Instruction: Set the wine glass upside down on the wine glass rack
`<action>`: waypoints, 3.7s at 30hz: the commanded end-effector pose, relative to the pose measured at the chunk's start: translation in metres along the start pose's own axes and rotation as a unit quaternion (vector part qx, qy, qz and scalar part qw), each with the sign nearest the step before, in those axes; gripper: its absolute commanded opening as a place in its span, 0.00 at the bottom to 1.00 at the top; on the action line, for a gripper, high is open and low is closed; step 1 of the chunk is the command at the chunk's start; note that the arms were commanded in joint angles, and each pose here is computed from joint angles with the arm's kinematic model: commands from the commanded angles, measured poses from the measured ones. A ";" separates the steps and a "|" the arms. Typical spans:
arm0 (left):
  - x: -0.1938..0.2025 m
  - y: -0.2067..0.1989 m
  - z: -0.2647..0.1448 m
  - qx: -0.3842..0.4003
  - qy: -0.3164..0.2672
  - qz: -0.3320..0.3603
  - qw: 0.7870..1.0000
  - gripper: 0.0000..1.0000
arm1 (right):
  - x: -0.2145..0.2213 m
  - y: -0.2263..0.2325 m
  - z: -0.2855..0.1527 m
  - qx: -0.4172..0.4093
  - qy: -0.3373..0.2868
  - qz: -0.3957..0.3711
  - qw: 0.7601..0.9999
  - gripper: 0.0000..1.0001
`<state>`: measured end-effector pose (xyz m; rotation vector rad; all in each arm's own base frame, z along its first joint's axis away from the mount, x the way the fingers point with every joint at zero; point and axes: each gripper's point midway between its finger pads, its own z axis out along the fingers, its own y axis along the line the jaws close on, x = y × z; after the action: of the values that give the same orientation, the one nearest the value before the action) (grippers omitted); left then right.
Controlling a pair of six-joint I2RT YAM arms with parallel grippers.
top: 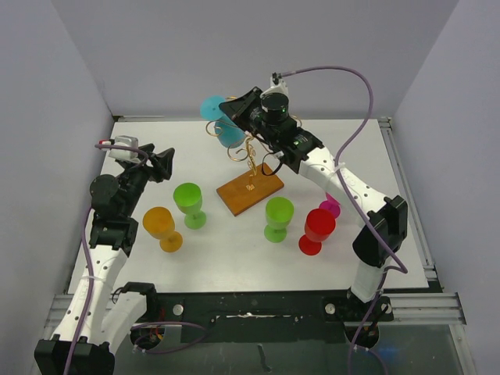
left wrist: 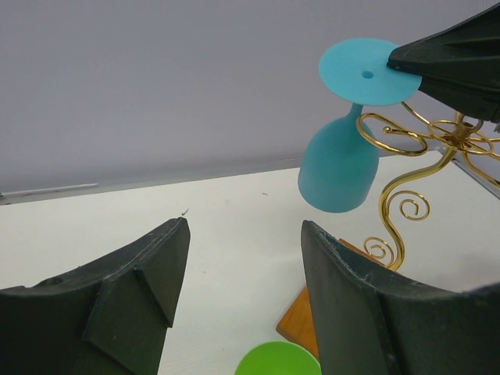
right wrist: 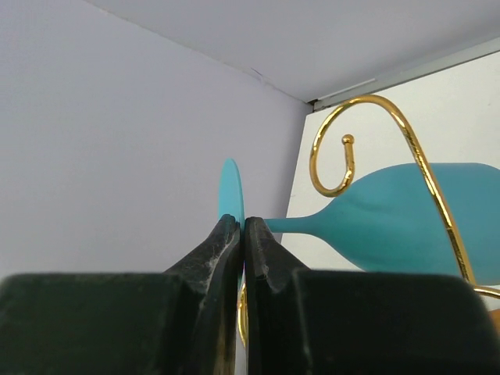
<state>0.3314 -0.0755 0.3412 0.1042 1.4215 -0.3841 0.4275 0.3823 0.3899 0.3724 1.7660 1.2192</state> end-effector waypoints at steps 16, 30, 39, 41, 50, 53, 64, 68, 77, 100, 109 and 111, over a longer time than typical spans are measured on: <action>-0.015 -0.001 0.001 -0.002 -0.028 0.001 1.000 0.58 | -0.062 0.016 -0.027 -0.006 -0.090 -0.003 0.996 0.00; -0.011 0.002 0.002 -0.008 -0.022 0.002 1.000 0.58 | -0.082 0.001 -0.017 0.014 -0.105 -0.030 0.994 0.00; -0.008 0.002 0.005 -0.007 -0.019 0.003 1.000 0.58 | -0.090 -0.002 -0.001 0.014 -0.099 -0.067 0.993 0.00; -0.007 0.003 0.005 -0.007 -0.017 0.002 1.000 0.58 | -0.091 -0.001 0.002 0.011 -0.097 -0.075 0.992 0.01; -0.002 0.002 0.007 -0.006 -0.010 0.002 1.000 0.58 | -0.078 0.003 0.017 -0.025 -0.053 -0.100 0.993 0.05; -0.001 0.001 0.008 -0.005 -0.008 0.003 1.000 0.58 | -0.079 0.013 0.016 -0.040 -0.047 -0.108 0.992 0.06; 0.000 0.000 0.008 0.000 -0.005 0.004 1.000 0.58 | -0.060 0.016 0.016 -0.063 0.009 -0.128 0.990 0.10; 0.001 0.000 0.008 0.000 -0.005 0.004 1.000 0.58 | -0.054 0.012 0.018 -0.061 0.024 -0.133 0.989 0.10; 0.002 0.000 0.008 0.000 -0.004 0.004 1.000 0.58 | -0.047 0.005 0.021 -0.056 0.040 -0.136 0.988 0.12; -0.008 0.001 0.007 -0.007 -0.009 0.001 1.000 0.58 | -0.050 -0.005 0.003 0.013 0.019 -0.139 0.990 0.45; -0.028 -0.007 0.006 -0.003 0.007 -0.011 1.000 0.62 | -0.071 0.021 -0.020 -0.009 -0.009 -0.166 0.986 0.62; -0.033 -0.009 0.006 -0.002 0.013 -0.013 1.000 0.66 | -0.076 0.030 -0.027 -0.030 -0.008 -0.171 0.985 0.66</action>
<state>0.3375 -0.0762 0.3337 0.0777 1.5087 -0.3856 0.4608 0.3492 0.3829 0.1002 1.8721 0.9679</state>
